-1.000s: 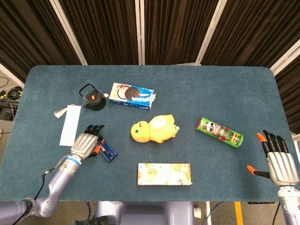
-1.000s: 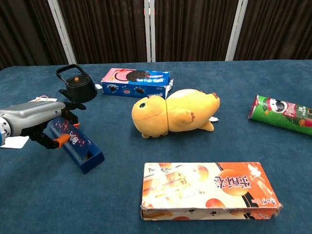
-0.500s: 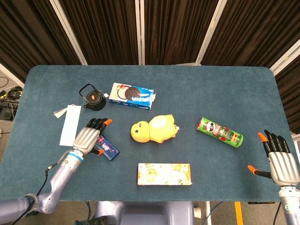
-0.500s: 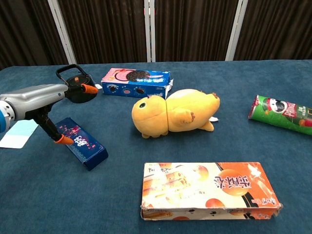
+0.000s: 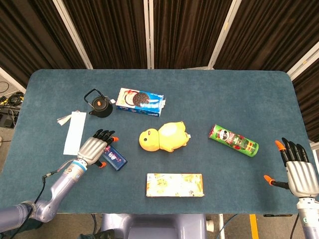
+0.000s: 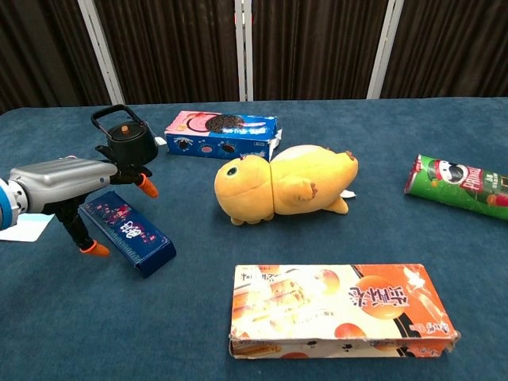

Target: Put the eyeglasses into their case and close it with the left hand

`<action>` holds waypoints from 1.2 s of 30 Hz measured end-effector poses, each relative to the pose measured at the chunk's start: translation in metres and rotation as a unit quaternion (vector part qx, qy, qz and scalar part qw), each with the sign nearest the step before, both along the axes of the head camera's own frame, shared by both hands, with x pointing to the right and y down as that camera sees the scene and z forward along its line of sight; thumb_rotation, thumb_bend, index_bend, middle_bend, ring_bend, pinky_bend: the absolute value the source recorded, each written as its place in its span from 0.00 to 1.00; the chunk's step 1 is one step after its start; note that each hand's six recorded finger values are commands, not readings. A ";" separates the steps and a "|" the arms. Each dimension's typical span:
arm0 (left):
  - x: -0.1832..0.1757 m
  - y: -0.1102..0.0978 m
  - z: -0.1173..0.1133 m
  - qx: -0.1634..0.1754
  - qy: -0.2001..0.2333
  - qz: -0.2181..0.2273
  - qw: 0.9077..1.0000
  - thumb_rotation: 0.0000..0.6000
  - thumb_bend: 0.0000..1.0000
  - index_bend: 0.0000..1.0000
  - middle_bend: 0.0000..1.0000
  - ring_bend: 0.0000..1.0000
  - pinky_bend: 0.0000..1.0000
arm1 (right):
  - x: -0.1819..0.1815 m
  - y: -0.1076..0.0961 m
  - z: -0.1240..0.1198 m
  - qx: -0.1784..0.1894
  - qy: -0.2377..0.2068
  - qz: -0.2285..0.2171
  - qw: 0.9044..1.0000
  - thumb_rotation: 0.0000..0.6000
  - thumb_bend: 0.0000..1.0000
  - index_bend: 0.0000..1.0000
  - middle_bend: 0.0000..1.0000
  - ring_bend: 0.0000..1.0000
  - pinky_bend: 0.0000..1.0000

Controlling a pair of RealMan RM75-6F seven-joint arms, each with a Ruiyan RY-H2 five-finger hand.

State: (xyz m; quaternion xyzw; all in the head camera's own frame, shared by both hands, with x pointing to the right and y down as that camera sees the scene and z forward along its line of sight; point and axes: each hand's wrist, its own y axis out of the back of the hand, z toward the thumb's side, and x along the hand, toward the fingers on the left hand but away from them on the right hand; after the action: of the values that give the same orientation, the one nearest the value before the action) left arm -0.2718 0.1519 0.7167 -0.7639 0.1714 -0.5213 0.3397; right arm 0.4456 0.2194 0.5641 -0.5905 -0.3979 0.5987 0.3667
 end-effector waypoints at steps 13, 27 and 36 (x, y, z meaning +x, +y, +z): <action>0.009 -0.001 0.012 0.001 0.002 0.001 1.000 1.00 0.21 0.47 0.25 0.19 0.23 | 0.002 -0.001 -0.002 0.002 0.000 0.002 1.000 1.00 0.00 0.04 0.00 0.00 0.00; 0.000 -0.002 0.008 0.006 0.007 -0.008 1.000 1.00 0.00 0.10 0.00 0.00 0.00 | 0.001 0.000 -0.003 0.003 0.001 0.001 1.000 1.00 0.00 0.04 0.00 0.00 0.00; -0.020 -0.017 -0.029 0.061 0.021 -0.043 0.997 1.00 0.00 0.00 0.00 0.00 0.00 | 0.000 0.000 -0.006 0.007 -0.003 0.001 1.000 1.00 0.00 0.04 0.00 0.00 0.00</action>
State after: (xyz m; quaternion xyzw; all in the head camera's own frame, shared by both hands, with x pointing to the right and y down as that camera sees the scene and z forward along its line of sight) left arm -0.2916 0.1348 0.6878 -0.7444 0.2428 -0.5076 0.3595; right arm 0.4461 0.2192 0.5584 -0.5895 -0.4040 0.5943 0.3687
